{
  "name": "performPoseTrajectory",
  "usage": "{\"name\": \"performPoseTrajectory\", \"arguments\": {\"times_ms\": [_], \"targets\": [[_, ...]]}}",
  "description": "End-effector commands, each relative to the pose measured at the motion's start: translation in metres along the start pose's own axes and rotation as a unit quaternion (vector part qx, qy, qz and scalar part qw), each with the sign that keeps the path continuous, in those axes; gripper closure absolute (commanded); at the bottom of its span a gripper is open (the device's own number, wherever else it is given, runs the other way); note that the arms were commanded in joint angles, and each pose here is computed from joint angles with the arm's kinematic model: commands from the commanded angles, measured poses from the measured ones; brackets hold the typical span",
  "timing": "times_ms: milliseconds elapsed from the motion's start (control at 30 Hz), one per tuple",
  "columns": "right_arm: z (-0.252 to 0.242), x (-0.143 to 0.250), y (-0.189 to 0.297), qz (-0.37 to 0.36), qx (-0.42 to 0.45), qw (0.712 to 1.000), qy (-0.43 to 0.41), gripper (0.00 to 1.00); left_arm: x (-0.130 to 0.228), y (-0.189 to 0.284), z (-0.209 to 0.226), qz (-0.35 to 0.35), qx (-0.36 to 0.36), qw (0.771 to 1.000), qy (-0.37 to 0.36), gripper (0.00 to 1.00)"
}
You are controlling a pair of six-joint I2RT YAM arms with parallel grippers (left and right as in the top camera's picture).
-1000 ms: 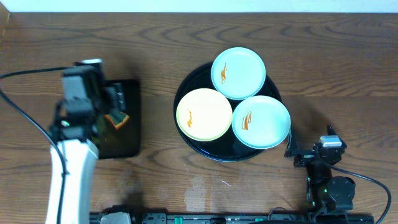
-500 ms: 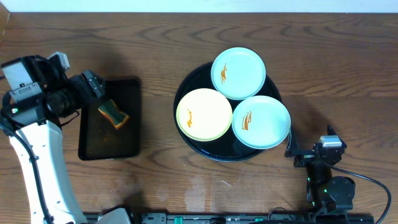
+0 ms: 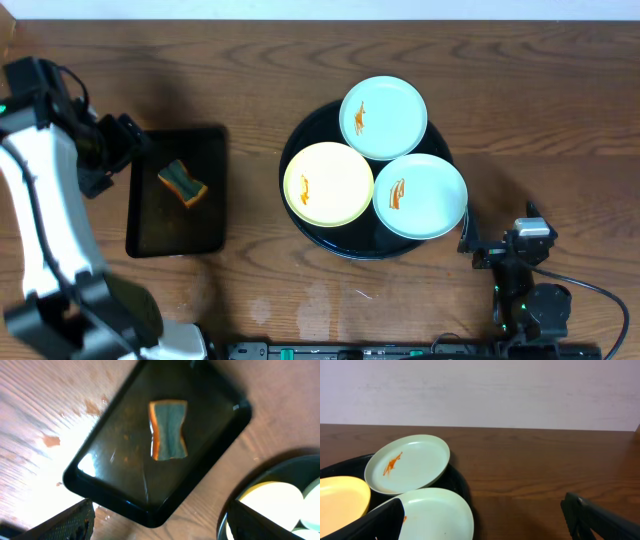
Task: Clean dirty plates on tray and stack at the side
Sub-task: 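Raise the left arm and move the left gripper over the sponge, then lower the left gripper onto the green sponge and close on it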
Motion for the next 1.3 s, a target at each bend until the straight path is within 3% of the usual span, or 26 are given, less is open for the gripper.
{"name": "performPoseTrajectory", "arguments": {"times_ms": [0, 167, 300, 533, 700, 800, 833, 933, 1033, 1267], "targets": [[-0.002, 0.0, 0.0, -0.001, 0.006, 1.0, -0.007, 0.01, -0.006, -0.022, -0.008, 0.039, 0.044, 0.998, 0.008, 0.14], [-0.002, 0.0, 0.0, -0.001, 0.006, 1.0, -0.007, 0.01, -0.013, -0.044, -0.015, 0.066, 0.071, 0.992, 0.081, 0.14], [-0.002, 0.0, 0.0, -0.001, 0.006, 1.0, -0.007, 0.01, -0.015, -0.061, -0.019, 0.079, 0.061, 0.992, 0.076, 0.14], [-0.002, 0.0, 0.0, -0.001, 0.006, 1.0, -0.007, 0.01, -0.012, -0.094, -0.027, 0.1, -0.026, 0.994, 0.047, 0.14], [-0.002, 0.0, 0.0, -0.001, 0.006, 1.0, -0.007, 0.01, -0.013, -0.105, -0.02, 0.078, -0.128, 0.986, 0.074, 0.14], [-0.002, 0.0, 0.0, -0.001, 0.006, 1.0, -0.007, 0.01, -0.017, -0.109, -0.02, 0.068, -0.128, 0.987, 0.075, 0.14], [-0.002, 0.0, 0.0, -0.001, 0.006, 1.0, -0.007, 0.01, -0.017, -0.111, -0.019, 0.068, -0.128, 0.987, 0.076, 0.0], [-0.002, 0.0, 0.0, -0.001, 0.006, 1.0, -0.007, 0.01, -0.01, -0.119, -0.016, 0.081, -0.13, 0.986, 0.074, 0.0], [-0.002, 0.0, 0.0, -0.001, 0.006, 1.0, -0.007, 0.01, -0.001, -0.133, -0.024, 0.102, -0.082, 0.991, 0.04, 0.0], [-0.002, 0.0, 0.0, -0.001, 0.006, 1.0, -0.007, 0.01, 0.003, -0.155, -0.023, 0.091, -0.068, 0.993, 0.045, 0.0]]}}
Point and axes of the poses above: each gripper's point midway between its finger pads, its own y axis back along the fingers, its own z axis along the line the jaws close on, x = y × z, the point moved 5 cm from there along y, back along the fingers, and after that the axes turned 12 degrees about -y, right-handed, at the moved point
